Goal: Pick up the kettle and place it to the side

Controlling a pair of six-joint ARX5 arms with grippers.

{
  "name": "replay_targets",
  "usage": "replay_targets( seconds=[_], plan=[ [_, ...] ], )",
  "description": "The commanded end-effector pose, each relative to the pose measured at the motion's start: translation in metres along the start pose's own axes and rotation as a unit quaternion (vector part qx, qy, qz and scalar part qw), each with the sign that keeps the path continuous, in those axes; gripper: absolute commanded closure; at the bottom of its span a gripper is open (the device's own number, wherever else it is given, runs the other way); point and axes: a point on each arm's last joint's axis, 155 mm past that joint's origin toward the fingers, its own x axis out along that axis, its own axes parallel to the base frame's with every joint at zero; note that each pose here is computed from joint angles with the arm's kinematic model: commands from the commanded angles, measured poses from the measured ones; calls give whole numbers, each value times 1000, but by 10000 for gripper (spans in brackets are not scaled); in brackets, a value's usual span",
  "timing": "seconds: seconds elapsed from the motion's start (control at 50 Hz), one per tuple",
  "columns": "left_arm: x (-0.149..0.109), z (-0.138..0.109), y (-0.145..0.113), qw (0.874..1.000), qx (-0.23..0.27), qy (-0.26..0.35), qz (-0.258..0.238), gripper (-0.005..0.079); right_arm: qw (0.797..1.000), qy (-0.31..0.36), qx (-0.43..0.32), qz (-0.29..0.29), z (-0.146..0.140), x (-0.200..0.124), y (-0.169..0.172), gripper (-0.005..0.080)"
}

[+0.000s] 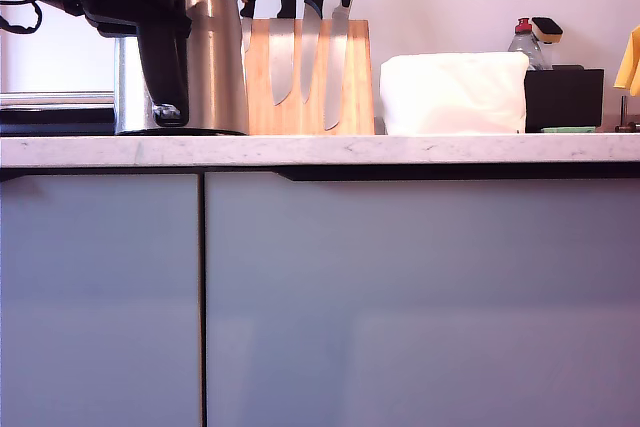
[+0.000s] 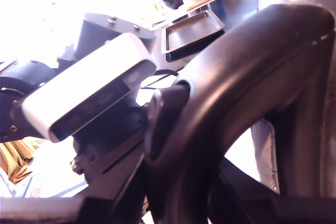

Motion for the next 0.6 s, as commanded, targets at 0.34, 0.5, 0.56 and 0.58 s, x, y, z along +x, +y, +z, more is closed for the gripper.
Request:
replay_targets(
  seconds=[0.34,0.5,0.56,0.58],
  plan=[
    [-22,40,-12,998,47,-17,37,766,995,-40,-87,16,48,-4,36,765],
    [-23,38,-9,998,47,-12,45,766,994,-46,-98,15,54,-5,40,765],
    [-23,38,-8,998,47,-9,49,766,993,-46,-103,15,55,-6,41,765],
    [-23,37,-7,998,47,-8,52,766,993,-46,-105,14,56,-6,41,765]
  ],
)
